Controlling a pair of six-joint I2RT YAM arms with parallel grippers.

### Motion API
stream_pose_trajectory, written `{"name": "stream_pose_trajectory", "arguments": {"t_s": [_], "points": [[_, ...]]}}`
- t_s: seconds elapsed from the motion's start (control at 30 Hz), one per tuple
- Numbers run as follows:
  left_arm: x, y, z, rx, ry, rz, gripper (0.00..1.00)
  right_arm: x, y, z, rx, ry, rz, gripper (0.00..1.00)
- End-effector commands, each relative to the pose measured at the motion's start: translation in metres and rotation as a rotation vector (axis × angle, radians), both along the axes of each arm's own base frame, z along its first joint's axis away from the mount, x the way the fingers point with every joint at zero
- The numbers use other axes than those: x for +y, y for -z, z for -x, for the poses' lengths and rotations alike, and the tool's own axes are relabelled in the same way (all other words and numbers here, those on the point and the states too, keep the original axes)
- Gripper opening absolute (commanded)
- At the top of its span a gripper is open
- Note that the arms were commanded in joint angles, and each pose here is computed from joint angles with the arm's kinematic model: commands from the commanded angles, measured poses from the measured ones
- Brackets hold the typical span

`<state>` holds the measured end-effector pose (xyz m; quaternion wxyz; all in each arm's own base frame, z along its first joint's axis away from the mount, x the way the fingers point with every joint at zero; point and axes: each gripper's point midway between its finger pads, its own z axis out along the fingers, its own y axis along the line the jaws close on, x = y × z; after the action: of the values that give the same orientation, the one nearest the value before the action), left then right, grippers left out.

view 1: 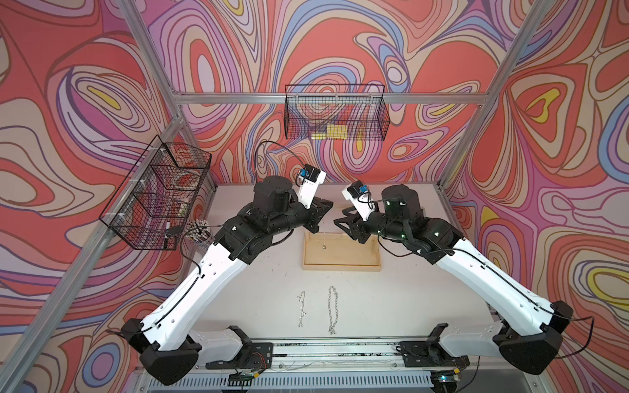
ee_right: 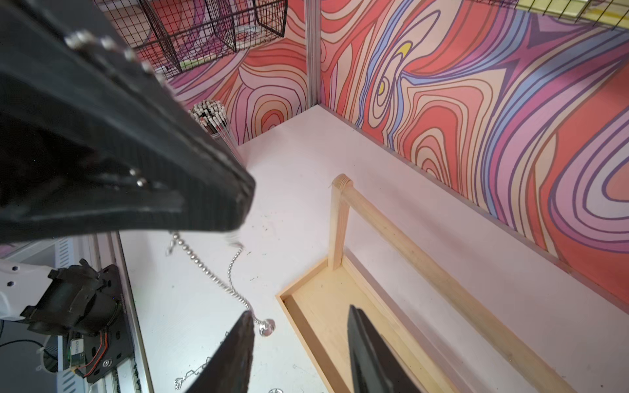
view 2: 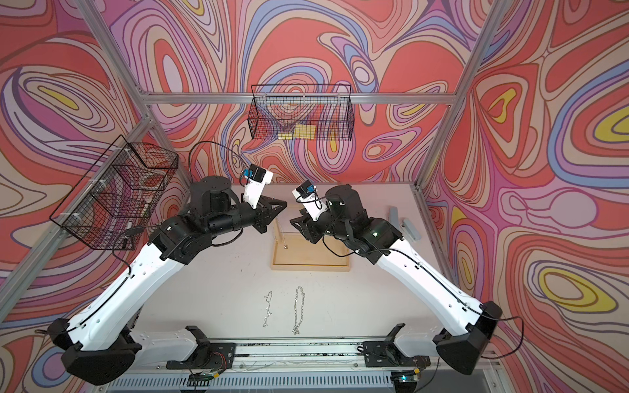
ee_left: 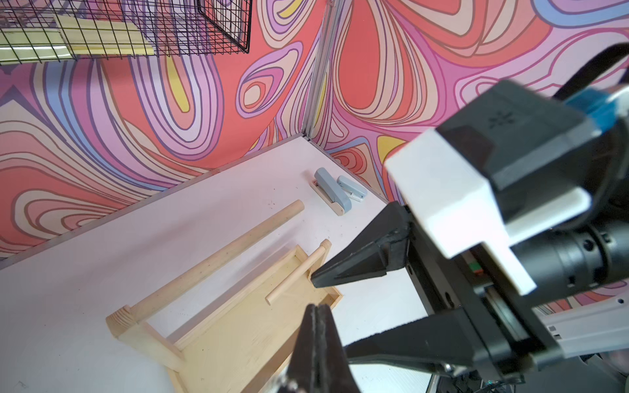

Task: Hang the necklace on the jewelry display stand
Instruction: Adjust the necklace.

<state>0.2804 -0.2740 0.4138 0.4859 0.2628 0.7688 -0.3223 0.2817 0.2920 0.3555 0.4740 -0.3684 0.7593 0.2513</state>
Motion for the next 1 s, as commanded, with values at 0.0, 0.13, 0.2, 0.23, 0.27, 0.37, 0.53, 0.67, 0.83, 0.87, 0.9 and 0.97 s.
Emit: {"name": "stream_pose_trajectory", "arguments": {"t_s": [0.0, 0.13, 0.2, 0.23, 0.27, 0.37, 0.53, 0.67, 0.83, 0.87, 0.9, 0.97], "points": [[0.001, 0.003, 0.0, 0.008, 0.005, -0.042, 0.0, -0.009, -0.015, 0.01, -0.032, 0.01, -0.041, 0.5], [-0.001, 0.002, 0.001, 0.01, 0.018, -0.04, 0.0, -0.009, -0.02, 0.013, -0.05, 0.005, -0.079, 0.51], [-0.002, 0.0, 0.002, 0.01, 0.023, -0.039, 0.0, -0.006, -0.024, 0.012, -0.058, -0.003, -0.099, 0.51], [-0.002, -0.001, 0.003, 0.011, 0.026, -0.038, 0.0, -0.004, -0.024, 0.012, -0.058, -0.01, -0.106, 0.51], [-0.002, -0.002, 0.003, 0.01, 0.027, -0.037, 0.0, -0.002, -0.025, 0.012, -0.061, -0.017, -0.112, 0.51], [-0.001, -0.004, 0.005, 0.009, 0.029, -0.033, 0.0, 0.006, -0.024, 0.009, -0.056, -0.043, -0.123, 0.5], [0.001, -0.007, 0.007, 0.008, 0.03, -0.037, 0.0, 0.02, -0.021, 0.006, -0.042, -0.088, -0.147, 0.49], [0.001, -0.008, 0.009, 0.011, 0.035, -0.036, 0.0, 0.026, -0.017, 0.004, -0.039, -0.101, -0.163, 0.49], [0.0, -0.011, 0.01, 0.014, 0.045, -0.038, 0.0, 0.034, -0.018, 0.002, -0.041, -0.124, -0.187, 0.49], [-0.001, -0.011, 0.01, 0.013, 0.047, -0.037, 0.0, 0.035, -0.018, 0.001, -0.042, -0.129, -0.191, 0.49], [-0.001, -0.011, 0.01, 0.015, 0.049, -0.037, 0.0, 0.036, -0.018, 0.001, -0.044, -0.131, -0.193, 0.49], [-0.001, -0.011, 0.01, 0.016, 0.047, -0.034, 0.0, 0.039, -0.018, -0.001, -0.046, -0.139, -0.198, 0.49]]}}
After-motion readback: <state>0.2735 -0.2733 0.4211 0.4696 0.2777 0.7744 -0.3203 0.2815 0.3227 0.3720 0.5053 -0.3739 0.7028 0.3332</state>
